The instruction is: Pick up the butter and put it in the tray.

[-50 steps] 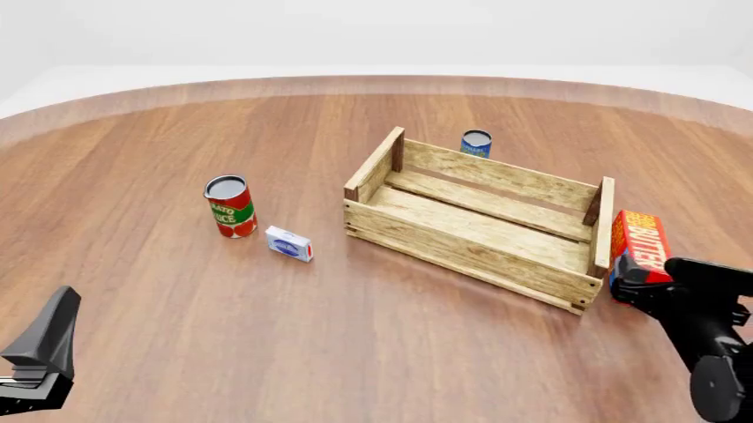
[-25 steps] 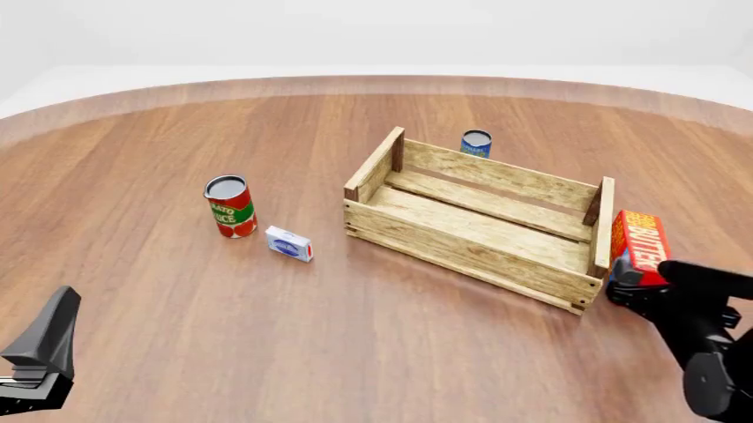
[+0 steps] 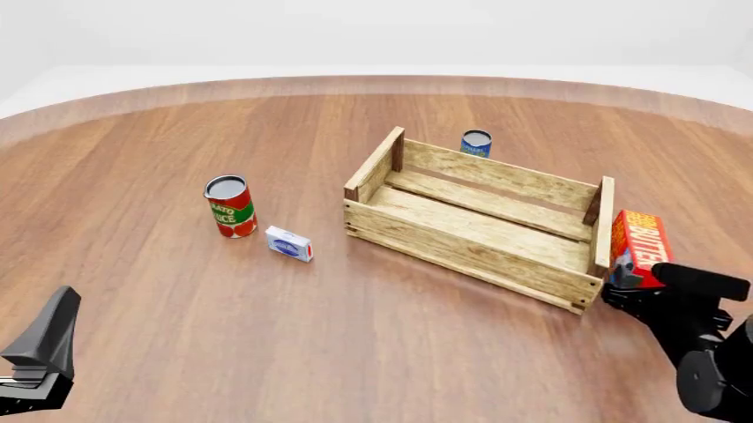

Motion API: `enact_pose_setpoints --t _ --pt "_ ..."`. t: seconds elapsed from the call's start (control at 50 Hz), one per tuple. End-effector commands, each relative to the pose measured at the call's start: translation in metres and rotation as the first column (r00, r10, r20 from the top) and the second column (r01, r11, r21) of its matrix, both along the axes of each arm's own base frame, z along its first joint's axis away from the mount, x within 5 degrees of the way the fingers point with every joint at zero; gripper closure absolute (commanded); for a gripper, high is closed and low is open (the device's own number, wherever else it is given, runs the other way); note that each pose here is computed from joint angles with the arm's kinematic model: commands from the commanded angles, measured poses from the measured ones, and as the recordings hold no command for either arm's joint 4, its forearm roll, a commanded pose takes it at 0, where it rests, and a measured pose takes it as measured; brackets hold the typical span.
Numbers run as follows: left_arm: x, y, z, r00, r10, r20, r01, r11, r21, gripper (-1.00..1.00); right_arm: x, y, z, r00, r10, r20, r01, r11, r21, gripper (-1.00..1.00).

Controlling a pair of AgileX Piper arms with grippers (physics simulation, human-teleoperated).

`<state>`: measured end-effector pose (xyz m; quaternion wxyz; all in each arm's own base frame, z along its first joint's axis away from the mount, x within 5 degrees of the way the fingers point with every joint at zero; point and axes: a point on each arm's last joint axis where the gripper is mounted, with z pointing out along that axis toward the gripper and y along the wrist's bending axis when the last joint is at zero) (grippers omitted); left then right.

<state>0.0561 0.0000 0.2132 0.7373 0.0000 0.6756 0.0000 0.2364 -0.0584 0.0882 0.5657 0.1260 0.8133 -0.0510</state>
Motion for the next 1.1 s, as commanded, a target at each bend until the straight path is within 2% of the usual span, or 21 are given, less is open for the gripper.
enact_pose_setpoints --t 0.02,0.68,1.1 --pt "0.000 0.000 0.000 1.000 0.000 0.000 0.000 1.000 0.000 -1.00 0.000 0.000 -0.003 1.000 -0.003 -0.009 0.003 1.000 0.008 1.00" --pt "0.000 0.000 0.000 1.000 0.000 0.000 0.000 1.000 0.000 -1.00 -0.034 0.001 0.033 0.997 -0.029 0.075 0.031 0.999 -0.030 1.00" --pt "0.000 0.000 0.000 1.000 0.000 0.000 0.000 1.000 0.000 -1.00 -0.067 0.009 0.049 0.993 -0.030 0.116 0.037 0.998 -0.055 1.00"
